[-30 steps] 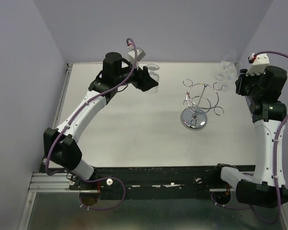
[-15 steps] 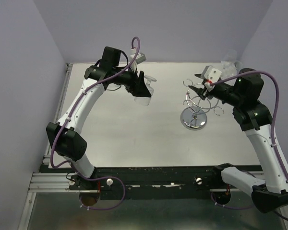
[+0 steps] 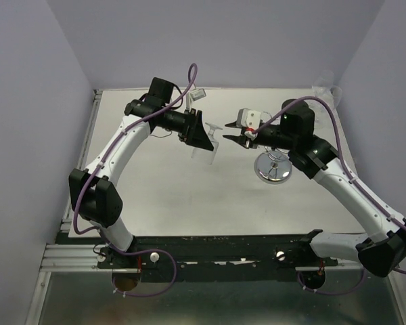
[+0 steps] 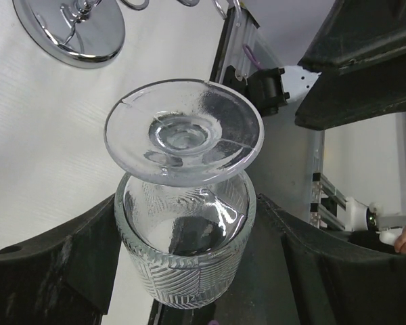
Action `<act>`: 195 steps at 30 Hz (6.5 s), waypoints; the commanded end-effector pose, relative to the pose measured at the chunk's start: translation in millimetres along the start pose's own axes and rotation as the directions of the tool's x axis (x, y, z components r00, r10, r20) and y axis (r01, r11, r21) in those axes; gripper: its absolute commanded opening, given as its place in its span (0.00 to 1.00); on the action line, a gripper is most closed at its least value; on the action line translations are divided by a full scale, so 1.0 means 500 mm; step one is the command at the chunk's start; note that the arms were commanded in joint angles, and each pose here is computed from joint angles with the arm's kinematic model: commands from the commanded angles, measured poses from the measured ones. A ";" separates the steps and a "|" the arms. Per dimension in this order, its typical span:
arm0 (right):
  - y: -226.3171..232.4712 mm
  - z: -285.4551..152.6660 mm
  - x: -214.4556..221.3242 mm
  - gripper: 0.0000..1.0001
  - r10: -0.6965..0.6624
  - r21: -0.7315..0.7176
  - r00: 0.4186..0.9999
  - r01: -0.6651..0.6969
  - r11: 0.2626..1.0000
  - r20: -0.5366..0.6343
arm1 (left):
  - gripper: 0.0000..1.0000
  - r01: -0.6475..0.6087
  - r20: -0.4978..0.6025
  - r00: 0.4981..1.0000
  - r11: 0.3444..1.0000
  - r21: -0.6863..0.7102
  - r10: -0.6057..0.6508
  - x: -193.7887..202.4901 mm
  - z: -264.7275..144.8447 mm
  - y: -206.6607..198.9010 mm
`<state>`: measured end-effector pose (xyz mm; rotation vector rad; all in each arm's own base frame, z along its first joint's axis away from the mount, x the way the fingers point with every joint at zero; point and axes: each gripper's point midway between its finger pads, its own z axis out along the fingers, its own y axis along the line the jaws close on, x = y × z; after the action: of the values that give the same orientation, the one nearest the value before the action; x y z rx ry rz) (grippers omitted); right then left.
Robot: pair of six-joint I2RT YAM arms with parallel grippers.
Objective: Take the wine glass off the wine glass rack
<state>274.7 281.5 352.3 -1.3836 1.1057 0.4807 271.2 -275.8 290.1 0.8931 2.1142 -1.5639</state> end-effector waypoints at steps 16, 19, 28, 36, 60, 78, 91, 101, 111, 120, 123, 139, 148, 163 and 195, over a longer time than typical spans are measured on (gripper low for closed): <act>-0.049 0.108 0.033 0.39 0.115 0.182 0.993 -0.115 0.976 0.011 | 0.00 -0.050 0.048 0.998 0.993 0.111 0.045 -0.025 -0.013 -0.059; -0.048 0.113 0.048 0.39 0.104 0.184 0.995 -0.102 0.978 -0.006 | 0.00 -0.043 0.044 0.998 0.993 0.111 0.038 -0.022 -0.012 -0.056; -0.040 0.125 0.075 0.38 0.094 0.175 0.995 -0.087 0.981 -0.032 | 0.00 -0.043 0.042 0.998 0.993 0.114 0.038 -0.022 -0.011 -0.055; -0.024 0.134 0.084 0.01 0.124 0.140 0.992 -0.118 0.983 -0.036 | 0.02 -0.056 0.043 0.998 0.996 0.071 0.053 -0.021 -0.011 -0.042; -0.057 0.108 0.154 0.01 0.650 0.318 0.759 -0.629 0.710 0.050 | 0.86 -0.688 -0.013 0.525 0.416 -0.594 0.851 0.001 -0.175 -0.026; -0.006 0.111 0.106 0.01 0.786 0.106 0.612 -0.790 0.604 0.083 | 0.52 -0.784 -0.208 0.222 0.047 -0.619 0.953 -0.015 -0.143 -0.011; -0.019 0.108 0.131 0.01 0.836 0.158 0.539 -0.839 0.521 0.102 | 0.42 -0.826 -0.244 0.167 0.000 -0.563 0.955 0.004 -0.096 -0.013; -0.004 0.109 0.132 0.01 0.847 0.135 0.524 -0.849 0.511 0.087 | 0.09 -0.832 -0.265 0.124 -0.046 -0.553 0.956 -0.003 -0.079 -0.009; 0.003 0.106 0.152 0.75 0.862 0.167 0.500 -0.860 0.483 0.081 | 0.00 -0.757 -0.231 0.139 -0.046 -0.652 0.963 -0.045 -0.092 -0.017; -0.031 0.081 0.158 0.80 0.832 0.252 0.544 -0.825 0.506 0.112 | 0.00 -0.786 -0.278 0.231 0.010 -0.618 0.932 -0.019 -0.092 0.014; -0.074 0.056 0.129 0.82 0.777 0.280 0.612 -0.779 0.561 0.148 | 0.00 -0.818 -0.334 0.312 0.073 -0.570 0.889 0.024 -0.098 0.047; -0.081 -0.089 -0.018 0.89 0.327 0.215 0.945 -0.313 0.925 -0.027 | 0.00 -0.613 -0.475 0.783 0.366 -0.700 0.402 0.049 -0.231 0.264; -0.062 -0.109 0.009 0.91 0.370 0.263 0.928 -0.346 0.901 -0.047 | 0.00 -0.505 -0.422 0.855 0.296 -0.811 0.301 -0.065 -0.367 0.374; -0.070 -0.132 0.014 0.92 0.355 0.292 0.934 -0.330 0.898 -0.036 | 0.00 -0.357 -0.352 0.932 0.364 -0.860 0.083 -0.104 -0.490 0.555; -0.101 -0.208 0.067 0.94 0.431 0.402 0.901 -0.376 0.835 -0.052 | 0.00 -0.098 -0.050 0.990 0.386 -0.917 0.133 -0.161 -0.478 0.747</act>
<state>303.5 170.5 369.3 -0.8523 1.5158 0.4414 580.6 2.8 132.4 0.5764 2.4033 -0.0737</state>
